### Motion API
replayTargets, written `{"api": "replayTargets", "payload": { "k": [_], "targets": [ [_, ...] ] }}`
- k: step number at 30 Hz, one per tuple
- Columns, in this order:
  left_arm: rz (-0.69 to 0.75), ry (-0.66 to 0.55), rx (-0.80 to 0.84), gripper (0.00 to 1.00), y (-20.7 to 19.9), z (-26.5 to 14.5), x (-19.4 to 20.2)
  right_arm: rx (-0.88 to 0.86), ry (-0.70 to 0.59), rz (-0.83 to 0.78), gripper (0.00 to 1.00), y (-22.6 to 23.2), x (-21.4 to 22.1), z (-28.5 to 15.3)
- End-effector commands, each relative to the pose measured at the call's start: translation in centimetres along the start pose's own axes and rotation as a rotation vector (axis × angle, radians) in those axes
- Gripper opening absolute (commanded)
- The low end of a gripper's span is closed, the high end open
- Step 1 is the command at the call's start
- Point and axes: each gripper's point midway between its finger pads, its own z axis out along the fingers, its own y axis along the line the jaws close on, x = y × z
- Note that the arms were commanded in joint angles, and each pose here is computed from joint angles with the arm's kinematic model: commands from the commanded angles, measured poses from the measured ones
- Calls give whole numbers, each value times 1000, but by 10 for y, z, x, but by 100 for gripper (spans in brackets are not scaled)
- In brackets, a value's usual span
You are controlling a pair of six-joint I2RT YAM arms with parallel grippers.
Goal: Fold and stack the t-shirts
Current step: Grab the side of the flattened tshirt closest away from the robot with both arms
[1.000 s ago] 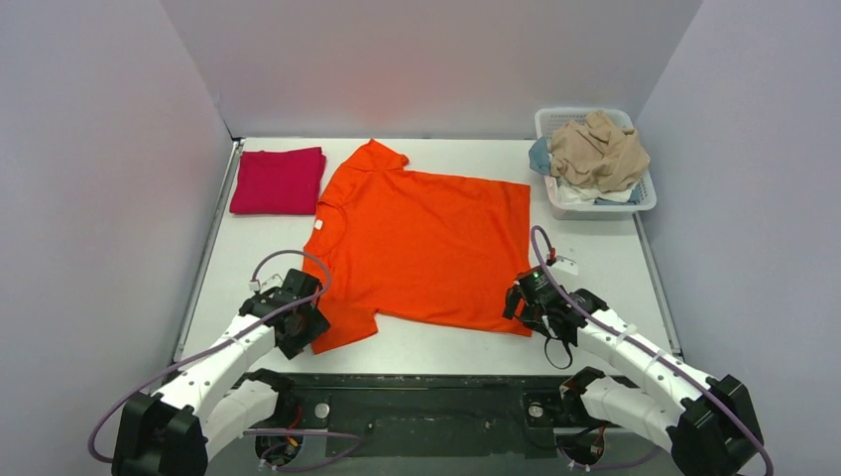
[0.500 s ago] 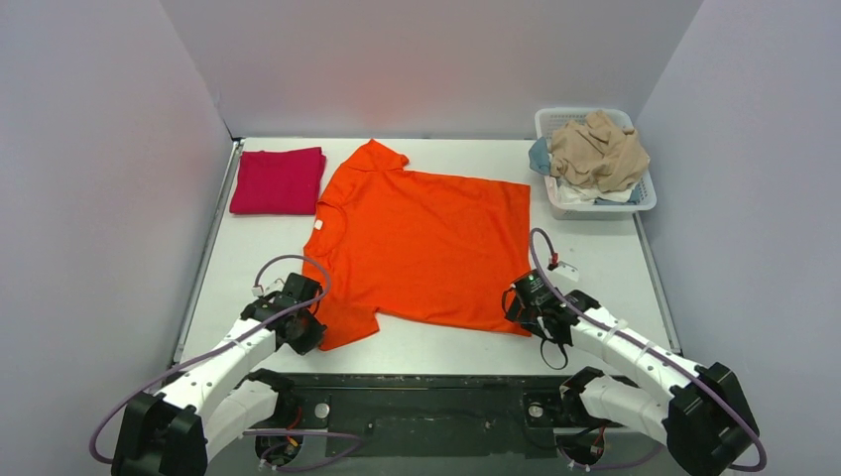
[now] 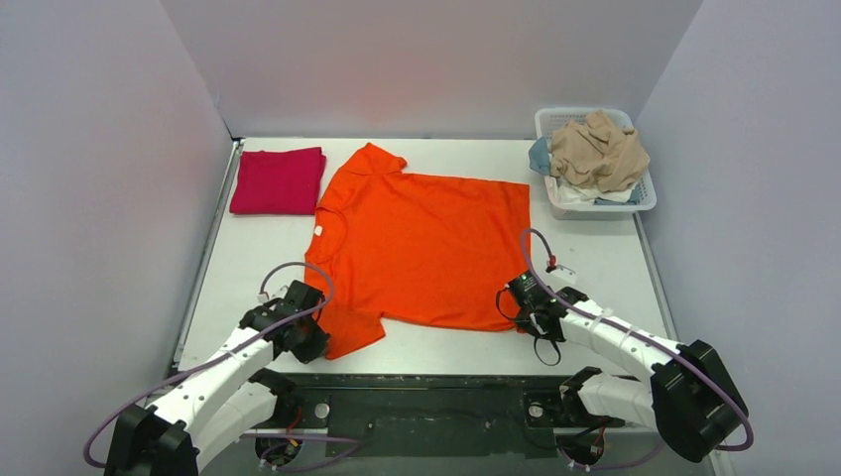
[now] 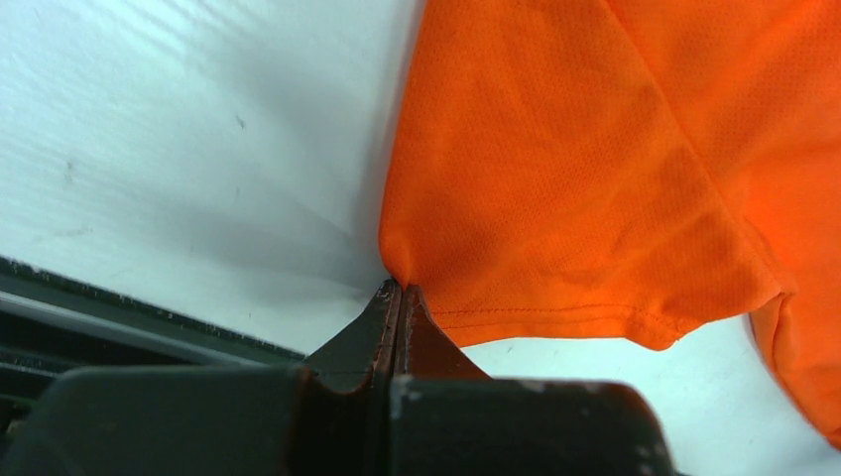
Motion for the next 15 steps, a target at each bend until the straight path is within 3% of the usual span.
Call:
{"api": "replayTargets", "payload": {
  "k": [1,5,9,15],
  "targets": [
    [9,92,0,0,8,-17,26,121,74,-9,0,-43,24,0],
    [75,158,-12,0,23,-32,51,106,129,23,0,-55,33,-7],
    [115,235,73,0,14,-43,68,97,139,26,0,-56,29,-17],
    [163,168,245,0,-32,-57,55,82,136,-11,0,-48,19,-25]
  ]
}}
